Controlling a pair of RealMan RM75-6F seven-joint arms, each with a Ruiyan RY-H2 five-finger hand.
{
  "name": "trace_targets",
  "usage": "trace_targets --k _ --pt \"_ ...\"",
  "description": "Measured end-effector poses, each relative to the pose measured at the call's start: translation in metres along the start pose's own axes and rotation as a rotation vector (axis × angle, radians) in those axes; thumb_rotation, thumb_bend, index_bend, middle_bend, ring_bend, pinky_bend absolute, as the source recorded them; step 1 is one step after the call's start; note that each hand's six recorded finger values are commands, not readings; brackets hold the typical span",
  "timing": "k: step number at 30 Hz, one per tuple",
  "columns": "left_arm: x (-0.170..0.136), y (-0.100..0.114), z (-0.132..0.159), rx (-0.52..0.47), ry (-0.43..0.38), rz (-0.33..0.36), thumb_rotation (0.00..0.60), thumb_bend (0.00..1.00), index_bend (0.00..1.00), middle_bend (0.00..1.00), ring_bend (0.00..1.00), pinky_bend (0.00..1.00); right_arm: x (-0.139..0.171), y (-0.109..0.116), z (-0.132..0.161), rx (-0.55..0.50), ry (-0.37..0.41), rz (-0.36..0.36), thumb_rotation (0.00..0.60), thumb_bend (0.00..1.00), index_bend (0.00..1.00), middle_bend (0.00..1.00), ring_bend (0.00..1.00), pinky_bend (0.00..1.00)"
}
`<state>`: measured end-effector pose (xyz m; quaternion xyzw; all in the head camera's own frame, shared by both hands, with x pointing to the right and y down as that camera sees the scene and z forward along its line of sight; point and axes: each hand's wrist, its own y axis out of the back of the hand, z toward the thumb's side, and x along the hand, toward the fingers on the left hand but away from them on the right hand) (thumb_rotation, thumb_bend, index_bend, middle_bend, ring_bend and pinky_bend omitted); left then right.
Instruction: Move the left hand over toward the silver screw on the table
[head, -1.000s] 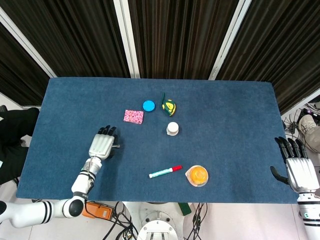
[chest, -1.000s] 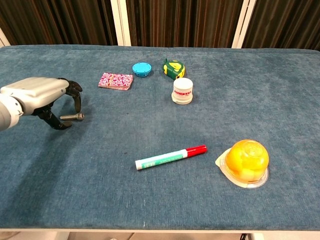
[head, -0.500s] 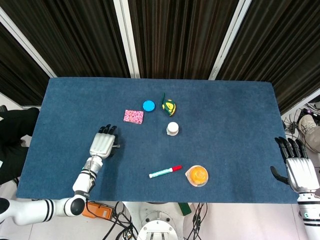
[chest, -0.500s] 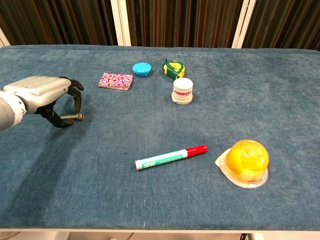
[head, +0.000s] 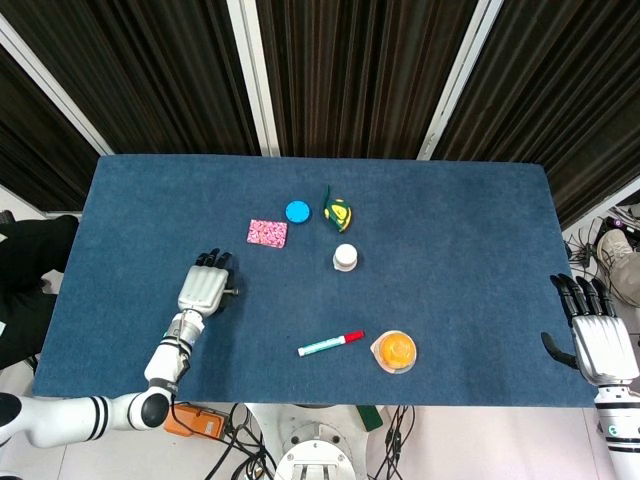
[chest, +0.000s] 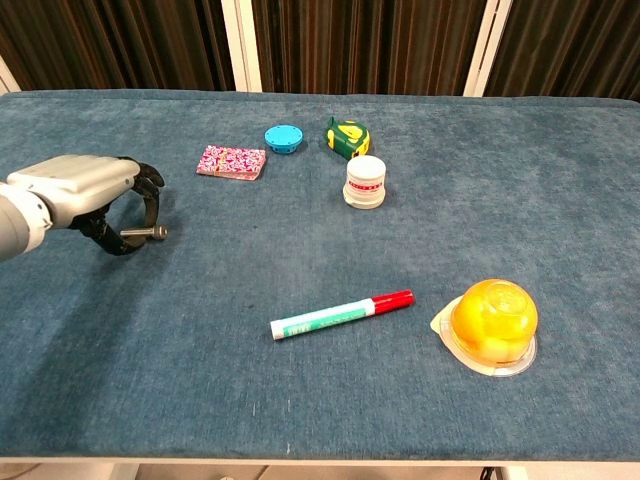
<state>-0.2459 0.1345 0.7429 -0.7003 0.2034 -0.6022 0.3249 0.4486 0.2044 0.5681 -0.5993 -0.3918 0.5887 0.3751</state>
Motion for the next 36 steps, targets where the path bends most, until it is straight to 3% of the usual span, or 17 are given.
trace_targets --k 7,11,18,31,36 --pt "-0.001 0.001 0.002 -0.013 -0.014 0.003 0.600 0.54 0.57 0.16 0.04 0.12 0.000 0.000 0.000 0.000 0.000 0.001 0.600 0.46 0.09 0.13 0.10 0.04" --pt "-0.004 0.007 0.005 -0.024 -0.035 0.017 0.600 0.55 0.59 0.18 0.04 0.12 0.000 0.000 0.000 -0.002 0.000 -0.001 0.600 0.46 0.09 0.13 0.10 0.04" --pt "-0.014 0.035 0.003 -0.036 -0.058 0.059 0.600 0.55 0.59 0.18 0.04 0.12 0.000 0.000 0.000 -0.004 0.000 0.001 0.600 0.46 0.09 0.13 0.10 0.04" --pt "-0.047 0.160 -0.005 -0.004 -0.087 0.244 0.600 0.55 0.60 0.19 0.04 0.12 0.000 0.001 0.000 -0.004 -0.001 -0.003 0.600 0.46 0.09 0.13 0.10 0.04" --pt "-0.058 0.199 -0.009 0.009 -0.080 0.310 0.600 0.55 0.60 0.19 0.04 0.12 0.000 0.001 -0.001 -0.008 -0.005 -0.005 0.600 0.46 0.09 0.13 0.10 0.04"
